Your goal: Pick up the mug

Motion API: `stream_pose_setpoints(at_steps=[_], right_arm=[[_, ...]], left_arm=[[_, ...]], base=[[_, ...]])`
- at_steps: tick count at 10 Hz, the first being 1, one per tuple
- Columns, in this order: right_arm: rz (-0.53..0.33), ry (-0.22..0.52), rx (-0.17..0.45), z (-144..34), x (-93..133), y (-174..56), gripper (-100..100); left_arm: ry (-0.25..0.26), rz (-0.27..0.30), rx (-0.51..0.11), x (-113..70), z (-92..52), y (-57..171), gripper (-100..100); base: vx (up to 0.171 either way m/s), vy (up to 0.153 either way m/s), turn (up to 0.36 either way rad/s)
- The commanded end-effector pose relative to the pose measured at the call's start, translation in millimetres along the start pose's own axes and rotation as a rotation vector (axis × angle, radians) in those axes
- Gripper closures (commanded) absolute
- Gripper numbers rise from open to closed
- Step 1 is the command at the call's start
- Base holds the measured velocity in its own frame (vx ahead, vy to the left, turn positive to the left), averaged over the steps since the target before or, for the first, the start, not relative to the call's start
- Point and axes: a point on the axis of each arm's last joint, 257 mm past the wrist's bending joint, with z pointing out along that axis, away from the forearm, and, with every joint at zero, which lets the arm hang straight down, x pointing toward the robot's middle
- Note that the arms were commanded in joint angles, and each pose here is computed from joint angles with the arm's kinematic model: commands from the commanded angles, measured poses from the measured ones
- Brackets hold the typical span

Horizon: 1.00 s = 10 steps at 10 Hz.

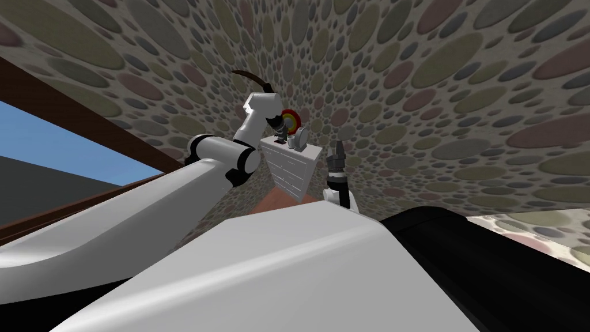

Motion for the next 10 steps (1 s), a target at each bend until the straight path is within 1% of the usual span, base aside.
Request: stream_pose_setpoints(at_steps=[1,2,3,4,6,7,8,9,10], right_arm=[[0.0,0.0,0.0,0.0,0,0,0],[0.0,0.0,0.0,0.0,0,0,0],[0.0,0.0,0.0,0.0,0,0,0],[0.0,0.0,0.0,0.0,0,0,0],[0.0,0.0,0.0,0.0,0,0,0],[0.0,0.0,0.0,0.0,0,0,0],[0.0,0.0,0.0,0.0,0,0,0],[0.0,0.0,0.0,0.0,0,0,0],[0.0,0.0,0.0,0.0,0,0,0]], left_arm=[[0.012,0.016,-0.055,11.1,-7.6,6,-100],[0.011,0.017,-0.066,11.5,-8.8,7,-100],[0.017,0.026,-0.099,17.6,-14.8,11,-100],[0.017,0.026,-0.101,17.6,-14.8,11,-100],[0.028,0.041,-0.155,27.3,-25.2,17,-100],[0.028,0.041,-0.155,27.3,-25.2,17,-100],[0.031,0.047,-0.174,30.6,-29.0,19,-100],[0.029,0.043,-0.164,28.4,-27.0,18,-100],[0.03,0.044,-0.166,28.5,-27.3,18,0]], base=[[0.069,-0.028,0.046],[0.049,-0.027,0.021],[0.036,-0.023,0.024],[0.029,-0.014,0.012],[0.039,-0.018,0.024],[0.03,-0.02,0.011],[0.023,-0.013,0.011],[0.012,-0.006,0.003],[0.0,0.0,0.0]])
